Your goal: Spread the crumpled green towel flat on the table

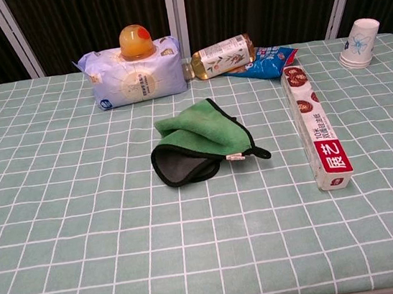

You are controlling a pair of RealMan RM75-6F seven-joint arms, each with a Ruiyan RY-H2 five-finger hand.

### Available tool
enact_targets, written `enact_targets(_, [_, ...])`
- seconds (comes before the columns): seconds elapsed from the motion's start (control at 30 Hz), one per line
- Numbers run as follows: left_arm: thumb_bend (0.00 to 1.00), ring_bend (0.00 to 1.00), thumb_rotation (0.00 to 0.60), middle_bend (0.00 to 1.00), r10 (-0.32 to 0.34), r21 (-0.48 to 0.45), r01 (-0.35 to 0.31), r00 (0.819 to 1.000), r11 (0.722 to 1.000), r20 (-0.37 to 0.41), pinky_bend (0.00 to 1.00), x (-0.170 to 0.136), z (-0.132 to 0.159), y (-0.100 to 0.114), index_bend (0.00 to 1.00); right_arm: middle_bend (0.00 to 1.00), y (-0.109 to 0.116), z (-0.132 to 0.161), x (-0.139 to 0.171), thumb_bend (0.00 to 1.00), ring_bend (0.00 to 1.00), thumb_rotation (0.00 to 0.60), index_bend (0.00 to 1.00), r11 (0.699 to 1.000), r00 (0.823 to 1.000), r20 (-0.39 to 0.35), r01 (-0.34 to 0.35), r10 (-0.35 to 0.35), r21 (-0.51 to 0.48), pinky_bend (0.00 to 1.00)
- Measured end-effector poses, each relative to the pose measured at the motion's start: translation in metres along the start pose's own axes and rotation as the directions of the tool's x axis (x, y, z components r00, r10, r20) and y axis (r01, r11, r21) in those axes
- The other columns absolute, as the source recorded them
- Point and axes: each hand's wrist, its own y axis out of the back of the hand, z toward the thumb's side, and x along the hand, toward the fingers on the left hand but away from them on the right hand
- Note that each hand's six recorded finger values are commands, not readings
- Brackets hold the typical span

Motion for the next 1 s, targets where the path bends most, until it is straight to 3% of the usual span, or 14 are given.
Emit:
enact_targets(0.57, [0.04,0.18,0.6,0.23,0.004,-0.002,-0.004,1.0,1.0,0.012,0.24,0.0,0.003,0.002,0.25,0.25,0.0,0.007,0.003,0.03,0.16,0.59,0.31,0.999,0.999,-0.039,-0.008,0.006,-0.04,0.07])
enact_targets(0.83, [0.04,0.18,0.6,0.23,0.008,-0.004,-0.007,1.0,1.0,0.016,0.24,-0.001,0.005,0.003,0.25,0.25,-0.007,0.031,-0.011,0.04,0.15,0.589,0.38,0.996,0.989,-0.14,-0.056,0.047,-0.063,0.07])
enact_targets(1.0, [0.04,0.18,0.6,0.23,0.015,-0.006,-0.015,1.0,1.0,0.021,0.24,-0.002,0.006,0.005,0.25,0.25,-0.024,0.062,-0.031,0.04,0.13,0.59,0.41,0.989,0.963,-0.247,-0.127,0.107,-0.069,0.07])
